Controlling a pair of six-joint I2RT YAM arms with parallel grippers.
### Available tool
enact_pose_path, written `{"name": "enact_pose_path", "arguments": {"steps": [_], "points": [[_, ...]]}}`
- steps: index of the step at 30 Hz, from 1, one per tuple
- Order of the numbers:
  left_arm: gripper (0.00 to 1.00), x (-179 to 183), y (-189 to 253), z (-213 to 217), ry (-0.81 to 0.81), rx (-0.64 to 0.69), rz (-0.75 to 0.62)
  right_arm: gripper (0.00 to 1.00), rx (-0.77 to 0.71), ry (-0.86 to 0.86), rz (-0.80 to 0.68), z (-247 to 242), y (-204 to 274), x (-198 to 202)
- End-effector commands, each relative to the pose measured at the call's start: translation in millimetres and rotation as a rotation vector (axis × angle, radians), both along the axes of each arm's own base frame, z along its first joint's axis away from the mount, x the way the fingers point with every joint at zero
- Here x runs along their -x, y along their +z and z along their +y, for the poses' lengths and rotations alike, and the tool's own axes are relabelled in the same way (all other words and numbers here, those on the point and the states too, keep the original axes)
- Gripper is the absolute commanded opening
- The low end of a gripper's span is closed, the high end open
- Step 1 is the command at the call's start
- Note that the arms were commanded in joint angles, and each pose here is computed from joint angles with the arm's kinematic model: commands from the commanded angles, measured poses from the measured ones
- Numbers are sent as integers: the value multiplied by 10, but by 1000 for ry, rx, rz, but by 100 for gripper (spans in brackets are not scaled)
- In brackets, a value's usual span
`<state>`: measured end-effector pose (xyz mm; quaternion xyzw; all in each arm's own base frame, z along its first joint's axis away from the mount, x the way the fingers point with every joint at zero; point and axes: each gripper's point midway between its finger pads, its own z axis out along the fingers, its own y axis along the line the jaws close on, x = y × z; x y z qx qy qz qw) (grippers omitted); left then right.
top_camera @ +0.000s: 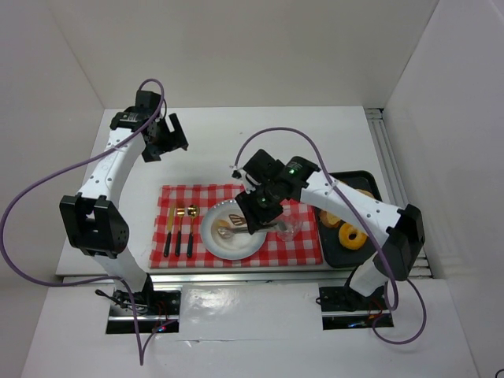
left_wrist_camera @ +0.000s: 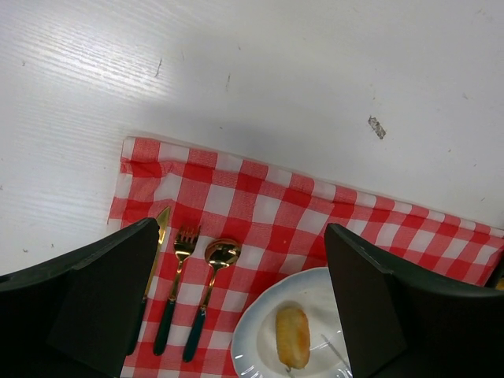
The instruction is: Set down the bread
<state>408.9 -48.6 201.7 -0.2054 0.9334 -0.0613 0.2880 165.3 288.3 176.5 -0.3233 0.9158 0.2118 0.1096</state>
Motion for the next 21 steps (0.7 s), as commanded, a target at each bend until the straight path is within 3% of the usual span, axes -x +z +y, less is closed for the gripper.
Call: {"name": "enact_pose_path", "arguments": {"steps": [1, 10, 16, 21], "points": [[100, -9, 212, -41, 0, 32, -64, 54, -19, -21, -44, -134, 287, -63], [100, -15, 176, -54, -13, 33, -55, 53, -50, -218, -161, -577, 642, -411], [100, -21, 153, -55, -13, 33, -55, 53, -51, -496, -262, -974, 760, -797], [100, -21, 153, -55, -13, 33, -55, 55, 161, -896, -347, -1790, 704, -1014]]}}
